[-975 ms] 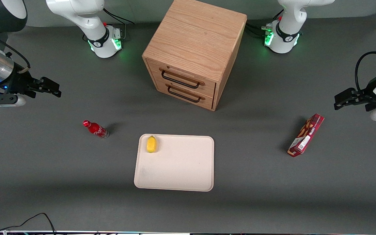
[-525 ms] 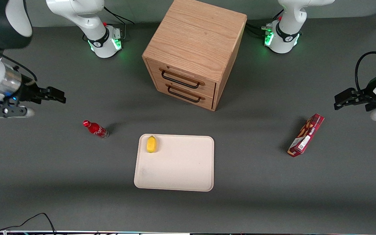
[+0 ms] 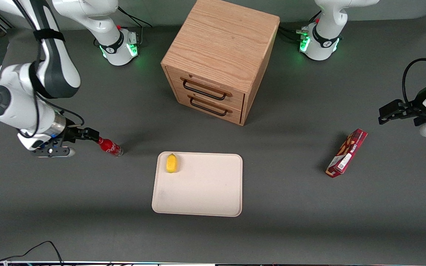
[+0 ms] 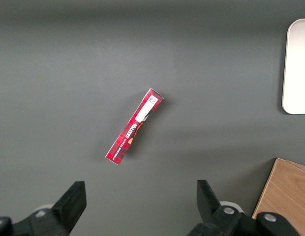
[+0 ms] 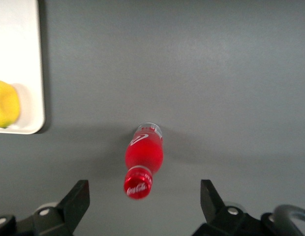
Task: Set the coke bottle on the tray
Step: 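Close the right gripper around the bottle's cap end, then lift the bottle and swing it toward the white tray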
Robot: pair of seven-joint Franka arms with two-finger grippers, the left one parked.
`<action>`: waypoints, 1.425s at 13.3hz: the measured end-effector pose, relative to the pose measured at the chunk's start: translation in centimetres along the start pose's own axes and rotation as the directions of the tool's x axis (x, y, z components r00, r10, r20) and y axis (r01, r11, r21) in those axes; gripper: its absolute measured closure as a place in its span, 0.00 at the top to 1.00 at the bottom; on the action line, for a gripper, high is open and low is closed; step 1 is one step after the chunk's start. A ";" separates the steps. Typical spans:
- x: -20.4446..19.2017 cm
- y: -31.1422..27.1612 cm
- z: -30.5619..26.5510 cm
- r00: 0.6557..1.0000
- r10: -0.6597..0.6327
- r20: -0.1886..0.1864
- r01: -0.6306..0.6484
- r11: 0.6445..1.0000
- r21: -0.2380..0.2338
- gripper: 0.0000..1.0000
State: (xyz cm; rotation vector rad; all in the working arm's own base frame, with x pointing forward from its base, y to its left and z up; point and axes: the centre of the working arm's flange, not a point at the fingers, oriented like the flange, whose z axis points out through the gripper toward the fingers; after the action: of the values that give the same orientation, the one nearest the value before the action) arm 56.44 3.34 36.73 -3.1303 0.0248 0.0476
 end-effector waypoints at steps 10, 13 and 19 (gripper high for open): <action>-2.2 -1.3 3.5 0.998 -0.046 -0.034 0.046 0.999 -0.016 0.70; -2.4 -1.3 3.2 0.998 -0.047 -0.037 0.046 0.999 -0.018 0.34; -3.5 -0.4 -6.5 0.998 -0.040 0.058 0.044 0.997 -0.057 0.31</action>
State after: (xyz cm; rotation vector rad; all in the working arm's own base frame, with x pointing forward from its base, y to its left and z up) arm 53.17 3.75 43.36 -3.1847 -0.0435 0.1394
